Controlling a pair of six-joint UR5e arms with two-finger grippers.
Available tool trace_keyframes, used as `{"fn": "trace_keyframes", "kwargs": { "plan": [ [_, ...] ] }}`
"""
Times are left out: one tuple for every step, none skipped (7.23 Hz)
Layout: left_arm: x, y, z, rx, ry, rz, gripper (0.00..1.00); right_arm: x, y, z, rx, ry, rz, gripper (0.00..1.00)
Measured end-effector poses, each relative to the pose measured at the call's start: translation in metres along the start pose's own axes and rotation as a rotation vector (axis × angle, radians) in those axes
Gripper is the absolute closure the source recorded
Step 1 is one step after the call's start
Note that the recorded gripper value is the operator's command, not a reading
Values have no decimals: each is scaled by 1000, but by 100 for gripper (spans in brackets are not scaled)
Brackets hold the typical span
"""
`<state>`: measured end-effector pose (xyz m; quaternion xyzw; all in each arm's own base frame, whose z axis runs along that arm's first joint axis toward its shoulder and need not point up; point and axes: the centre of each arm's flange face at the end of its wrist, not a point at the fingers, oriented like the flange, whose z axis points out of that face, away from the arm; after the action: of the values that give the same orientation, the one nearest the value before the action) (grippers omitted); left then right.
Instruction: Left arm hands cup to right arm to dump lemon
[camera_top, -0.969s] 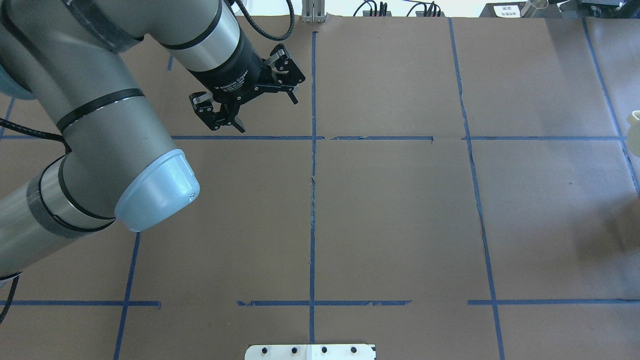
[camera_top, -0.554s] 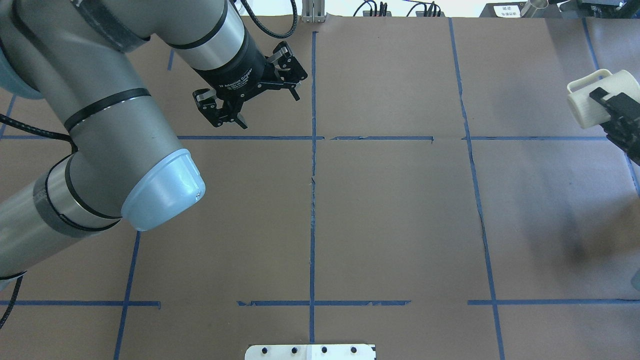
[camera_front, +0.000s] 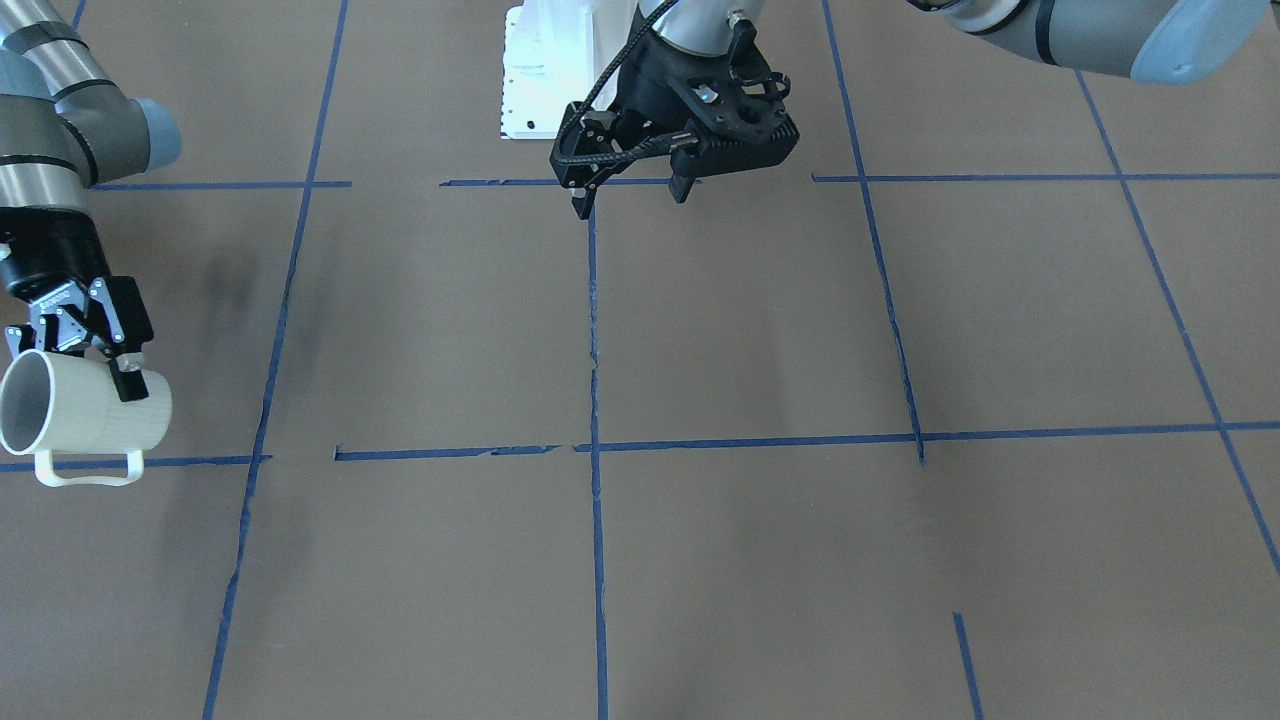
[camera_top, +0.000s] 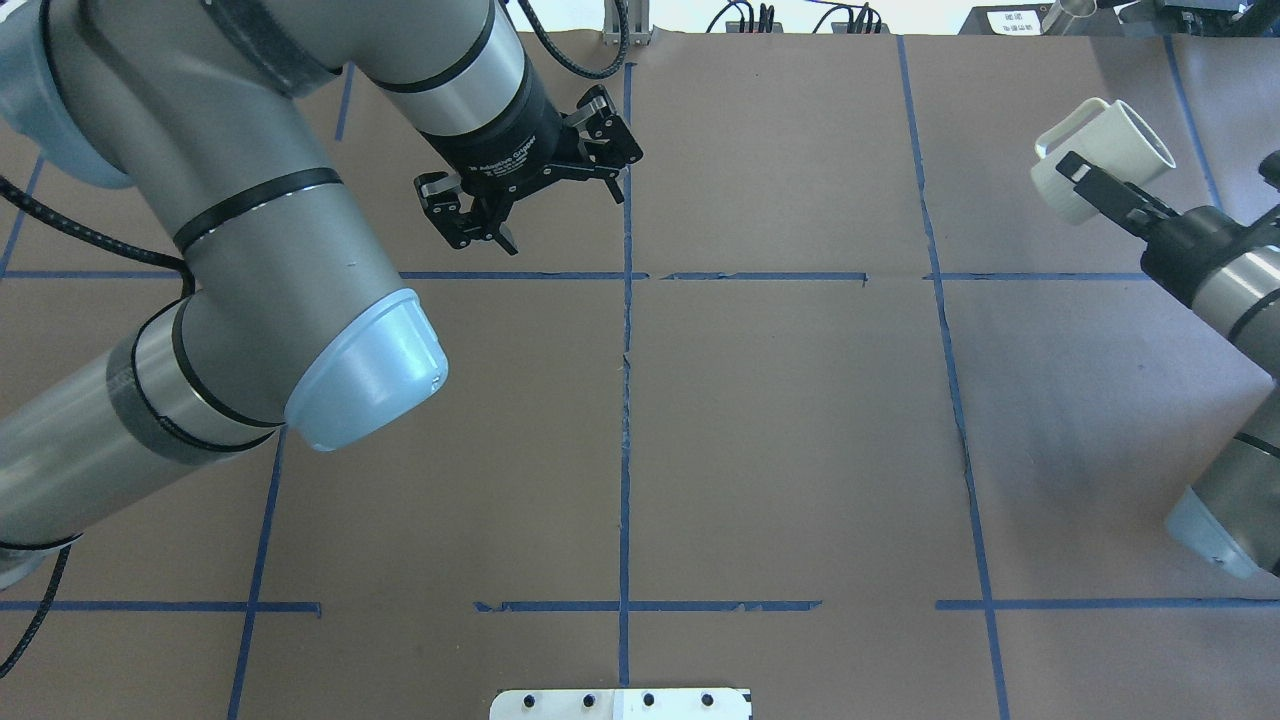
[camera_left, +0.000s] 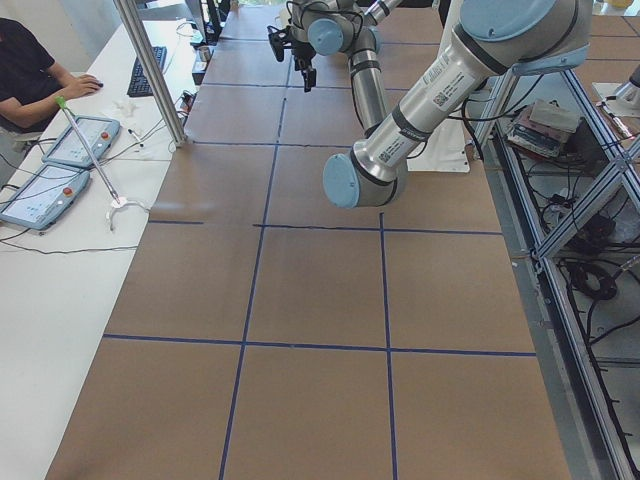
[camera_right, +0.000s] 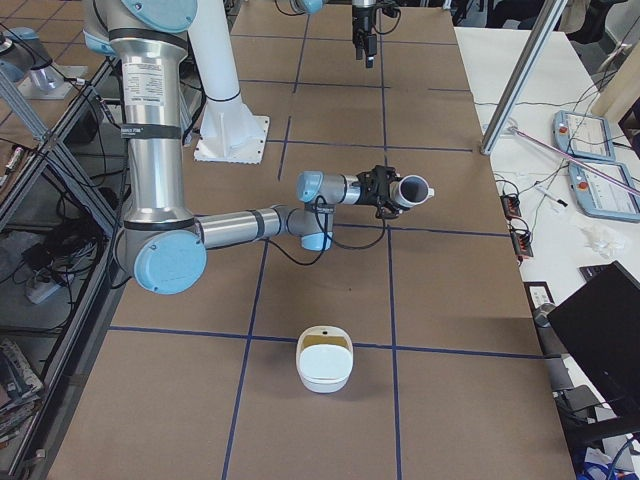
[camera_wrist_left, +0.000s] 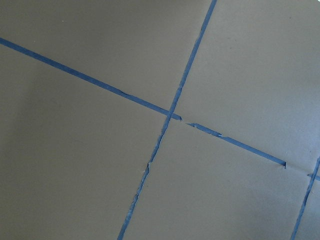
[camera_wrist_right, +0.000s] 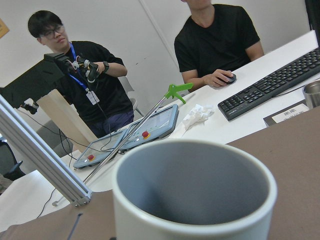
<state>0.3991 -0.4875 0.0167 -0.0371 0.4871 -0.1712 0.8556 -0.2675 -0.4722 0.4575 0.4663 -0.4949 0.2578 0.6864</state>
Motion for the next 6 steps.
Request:
{"fn": "trace_keyframes", "kwargs": {
  "plan": [
    [13, -5, 6, -3, -15, 18, 0, -42, 22, 16, 20, 19, -68, 90],
    [20, -8, 11, -4, -26, 34, 0, -88, 48, 29, 41, 39, -118, 90],
    [24, -10, 14, -6, -35, 49, 0, -134, 74, 37, 58, 65, -168, 90],
    [28, -12, 16, -7, -44, 58, 0, -173, 95, 40, 68, 89, -225, 90],
    [31, -14, 19, -9, -53, 63, 0, -195, 111, 38, 69, 104, -295, 90],
    [32, -16, 24, -11, -63, 69, 0, -210, 122, 35, 67, 105, -348, 89]
  ]
}}
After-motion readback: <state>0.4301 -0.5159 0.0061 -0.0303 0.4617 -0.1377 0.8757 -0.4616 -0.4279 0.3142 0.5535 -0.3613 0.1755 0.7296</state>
